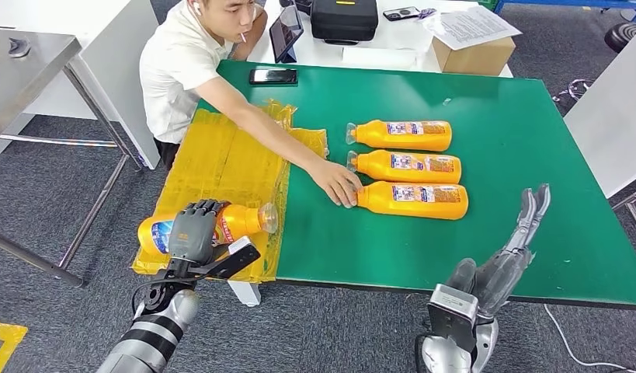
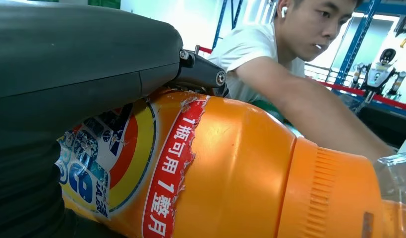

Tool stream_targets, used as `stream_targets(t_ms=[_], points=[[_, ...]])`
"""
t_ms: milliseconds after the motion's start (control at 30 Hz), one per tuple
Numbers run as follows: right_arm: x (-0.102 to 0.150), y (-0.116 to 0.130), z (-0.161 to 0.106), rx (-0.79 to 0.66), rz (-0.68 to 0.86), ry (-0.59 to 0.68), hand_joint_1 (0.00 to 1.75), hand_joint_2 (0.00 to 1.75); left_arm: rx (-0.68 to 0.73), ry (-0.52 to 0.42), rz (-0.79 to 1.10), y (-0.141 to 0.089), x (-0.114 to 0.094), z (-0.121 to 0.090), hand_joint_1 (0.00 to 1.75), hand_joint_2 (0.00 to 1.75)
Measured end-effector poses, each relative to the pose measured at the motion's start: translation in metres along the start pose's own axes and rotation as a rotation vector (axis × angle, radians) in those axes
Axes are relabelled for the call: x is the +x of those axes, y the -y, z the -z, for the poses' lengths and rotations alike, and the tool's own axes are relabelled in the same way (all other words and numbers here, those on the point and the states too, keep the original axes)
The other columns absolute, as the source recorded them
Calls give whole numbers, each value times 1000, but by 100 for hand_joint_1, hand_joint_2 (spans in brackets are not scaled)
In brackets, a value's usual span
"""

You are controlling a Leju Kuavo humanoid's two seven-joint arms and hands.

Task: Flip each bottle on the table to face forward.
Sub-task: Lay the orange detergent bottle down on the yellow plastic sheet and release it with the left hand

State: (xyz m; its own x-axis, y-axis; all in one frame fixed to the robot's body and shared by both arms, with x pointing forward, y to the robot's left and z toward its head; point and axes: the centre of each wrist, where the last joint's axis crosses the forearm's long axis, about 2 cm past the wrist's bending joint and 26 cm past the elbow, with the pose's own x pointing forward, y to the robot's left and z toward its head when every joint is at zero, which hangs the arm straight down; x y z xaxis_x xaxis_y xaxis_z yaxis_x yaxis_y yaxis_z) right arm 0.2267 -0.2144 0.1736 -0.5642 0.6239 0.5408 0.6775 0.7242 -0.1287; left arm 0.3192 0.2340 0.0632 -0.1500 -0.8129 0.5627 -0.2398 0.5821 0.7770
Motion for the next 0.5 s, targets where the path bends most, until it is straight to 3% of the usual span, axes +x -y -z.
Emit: stream_targets(t_ms=[500], points=[[-2, 3, 1, -8, -9, -2, 0, 0, -32, -14, 17, 2, -5, 0, 175, 175]])
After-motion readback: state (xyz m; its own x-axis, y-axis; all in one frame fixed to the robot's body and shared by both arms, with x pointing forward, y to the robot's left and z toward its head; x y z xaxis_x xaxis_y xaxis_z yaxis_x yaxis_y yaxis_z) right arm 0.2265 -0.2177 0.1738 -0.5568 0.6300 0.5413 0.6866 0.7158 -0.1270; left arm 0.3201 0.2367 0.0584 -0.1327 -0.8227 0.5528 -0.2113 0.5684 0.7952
